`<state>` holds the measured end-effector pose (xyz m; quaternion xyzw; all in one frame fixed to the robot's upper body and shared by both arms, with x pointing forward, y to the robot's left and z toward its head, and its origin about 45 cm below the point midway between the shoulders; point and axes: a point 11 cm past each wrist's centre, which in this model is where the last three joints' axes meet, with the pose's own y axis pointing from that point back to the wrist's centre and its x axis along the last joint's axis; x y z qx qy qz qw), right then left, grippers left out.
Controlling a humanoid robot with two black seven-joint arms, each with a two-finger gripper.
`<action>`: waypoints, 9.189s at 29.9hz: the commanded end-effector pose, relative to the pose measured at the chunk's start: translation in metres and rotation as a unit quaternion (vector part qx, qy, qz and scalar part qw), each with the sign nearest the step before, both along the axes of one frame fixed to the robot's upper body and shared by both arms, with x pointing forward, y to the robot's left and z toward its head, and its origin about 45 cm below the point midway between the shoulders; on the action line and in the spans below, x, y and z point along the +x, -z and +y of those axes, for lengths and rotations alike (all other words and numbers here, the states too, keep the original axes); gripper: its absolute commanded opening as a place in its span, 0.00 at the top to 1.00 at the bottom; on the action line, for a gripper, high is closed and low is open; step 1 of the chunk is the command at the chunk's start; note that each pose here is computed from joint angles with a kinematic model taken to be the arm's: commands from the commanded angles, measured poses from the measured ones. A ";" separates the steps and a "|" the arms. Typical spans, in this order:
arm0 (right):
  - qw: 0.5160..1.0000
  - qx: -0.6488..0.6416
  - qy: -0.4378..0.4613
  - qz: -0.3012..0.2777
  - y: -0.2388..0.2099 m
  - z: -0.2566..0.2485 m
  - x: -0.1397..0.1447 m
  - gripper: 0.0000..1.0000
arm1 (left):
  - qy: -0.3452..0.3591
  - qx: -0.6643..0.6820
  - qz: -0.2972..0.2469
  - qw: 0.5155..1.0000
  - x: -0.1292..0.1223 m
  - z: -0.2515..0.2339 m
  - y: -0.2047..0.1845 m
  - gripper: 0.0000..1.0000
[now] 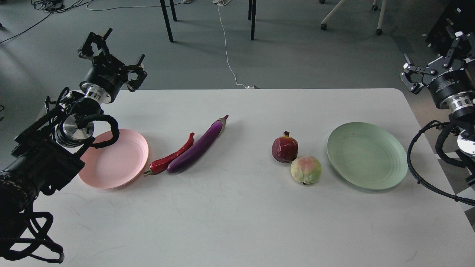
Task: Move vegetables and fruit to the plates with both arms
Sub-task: 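Raise the right hand from rest toward the pomegranate, then lower the right hand over the pomegranate and grasp it, then carry the pomegranate with the right hand onto the green plate, then release the pomegranate and move the right hand to the peach, then grasp the peach with the right hand and place it on the green plate, then open the right hand and withdraw it from the green plate, then reach the left hand down and grasp the purple eggplant, then lift the eggplant with the left hand and lay it on the pink plate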
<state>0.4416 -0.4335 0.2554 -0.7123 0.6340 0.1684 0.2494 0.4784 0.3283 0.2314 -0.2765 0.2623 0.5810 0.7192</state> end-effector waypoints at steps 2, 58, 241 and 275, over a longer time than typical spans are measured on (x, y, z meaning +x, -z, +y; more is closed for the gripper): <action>1.000 -0.003 -0.002 0.002 0.001 0.001 0.000 0.01 | -0.001 0.000 0.000 1.000 0.000 0.001 0.000 0.02; 0.299 -0.803 -0.516 0.018 0.062 0.260 -0.013 0.07 | -0.012 0.024 -0.031 0.999 0.011 0.021 -0.037 0.02; 0.996 -0.078 -0.019 0.049 0.019 0.012 -0.048 0.01 | 0.392 0.815 -0.311 0.292 -0.109 -0.151 0.081 0.06; 0.994 -0.096 0.000 0.052 0.014 0.007 -0.045 0.01 | 0.347 0.824 -0.307 0.325 -0.113 -0.111 0.079 0.82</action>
